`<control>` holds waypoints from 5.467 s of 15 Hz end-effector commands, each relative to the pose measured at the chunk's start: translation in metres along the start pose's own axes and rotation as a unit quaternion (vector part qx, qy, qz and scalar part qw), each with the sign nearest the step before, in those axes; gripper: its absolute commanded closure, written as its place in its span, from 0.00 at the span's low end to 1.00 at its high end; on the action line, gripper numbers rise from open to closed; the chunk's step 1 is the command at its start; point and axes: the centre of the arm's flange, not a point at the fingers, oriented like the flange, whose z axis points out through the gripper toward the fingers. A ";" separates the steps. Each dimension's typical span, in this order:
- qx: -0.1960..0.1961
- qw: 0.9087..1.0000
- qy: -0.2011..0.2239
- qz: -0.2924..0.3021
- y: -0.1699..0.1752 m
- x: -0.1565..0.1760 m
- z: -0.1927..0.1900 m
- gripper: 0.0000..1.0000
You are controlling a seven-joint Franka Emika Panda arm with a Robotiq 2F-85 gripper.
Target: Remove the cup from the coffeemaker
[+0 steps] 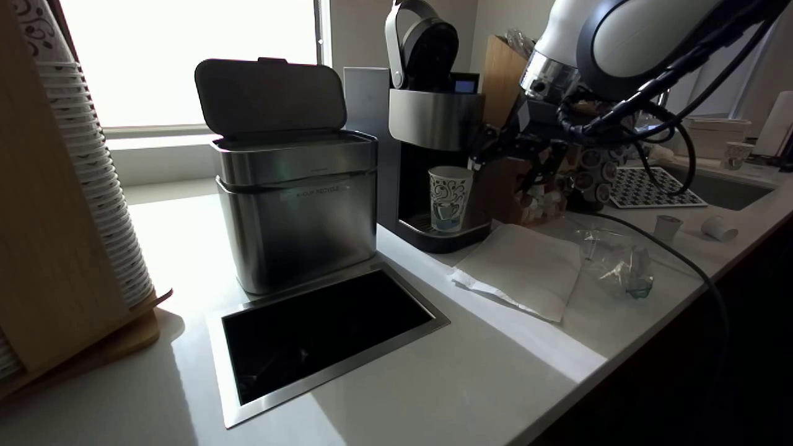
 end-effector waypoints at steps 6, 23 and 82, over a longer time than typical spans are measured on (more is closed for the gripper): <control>0.052 0.997 0.049 0.027 0.009 -0.012 0.009 0.00; 0.100 0.991 0.071 0.062 0.010 -0.015 0.022 0.47; 0.138 0.974 0.141 0.108 0.032 -0.024 0.040 0.51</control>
